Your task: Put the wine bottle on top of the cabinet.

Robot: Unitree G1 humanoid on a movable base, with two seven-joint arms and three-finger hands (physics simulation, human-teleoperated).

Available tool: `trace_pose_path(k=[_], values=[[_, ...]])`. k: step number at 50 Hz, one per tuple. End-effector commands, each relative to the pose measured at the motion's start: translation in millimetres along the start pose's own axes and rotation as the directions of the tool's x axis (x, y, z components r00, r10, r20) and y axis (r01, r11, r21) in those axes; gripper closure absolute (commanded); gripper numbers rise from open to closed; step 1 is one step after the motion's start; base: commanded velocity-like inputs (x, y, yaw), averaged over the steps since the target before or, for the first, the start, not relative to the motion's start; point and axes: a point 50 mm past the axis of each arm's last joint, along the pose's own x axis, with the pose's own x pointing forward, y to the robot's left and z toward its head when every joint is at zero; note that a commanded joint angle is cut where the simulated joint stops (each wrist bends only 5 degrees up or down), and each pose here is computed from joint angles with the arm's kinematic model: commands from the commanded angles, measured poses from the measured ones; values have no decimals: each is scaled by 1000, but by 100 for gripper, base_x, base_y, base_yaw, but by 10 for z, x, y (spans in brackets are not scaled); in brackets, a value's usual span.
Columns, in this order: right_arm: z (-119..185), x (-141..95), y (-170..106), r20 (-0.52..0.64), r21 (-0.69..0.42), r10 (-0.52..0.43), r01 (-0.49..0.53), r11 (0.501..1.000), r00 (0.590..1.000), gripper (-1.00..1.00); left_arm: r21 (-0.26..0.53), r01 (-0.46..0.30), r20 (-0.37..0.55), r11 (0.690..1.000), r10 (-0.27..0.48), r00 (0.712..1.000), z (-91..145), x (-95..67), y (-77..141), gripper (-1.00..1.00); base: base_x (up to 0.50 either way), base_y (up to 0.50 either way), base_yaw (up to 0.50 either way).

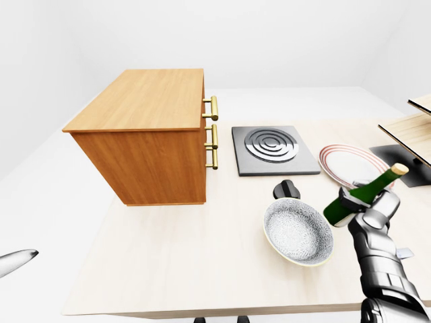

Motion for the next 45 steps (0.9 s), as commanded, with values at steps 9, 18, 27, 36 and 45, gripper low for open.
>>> trace_pose_path(k=[9,18,27,36,45], values=[[-103,-15,-18,-45,11,-15,15,1000,999,85,0,2,4,1000,-2,1000,7,2,-4,-100,0,0,0],[-39,-22,-20,-8,5,-11,11,1000,1000,87,0,2,5,1000,-2,1000,9,2,-5,-100,0,0,0],[17,-36,-15,21,12,-9,8,1000,1000,90,1,2,6,1000,-2,1000,13,2,-6,-100,0,0,0],[212,-68,-16,114,25,-2,-1,1000,994,93,-1,1,4,1000,-1,1000,5,3,-9,-100,0,0,0],[422,-114,-49,207,56,-12,0,998,978,94,-2,2,5,1000,-2,1000,6,5,-7,-100,0,0,0]])
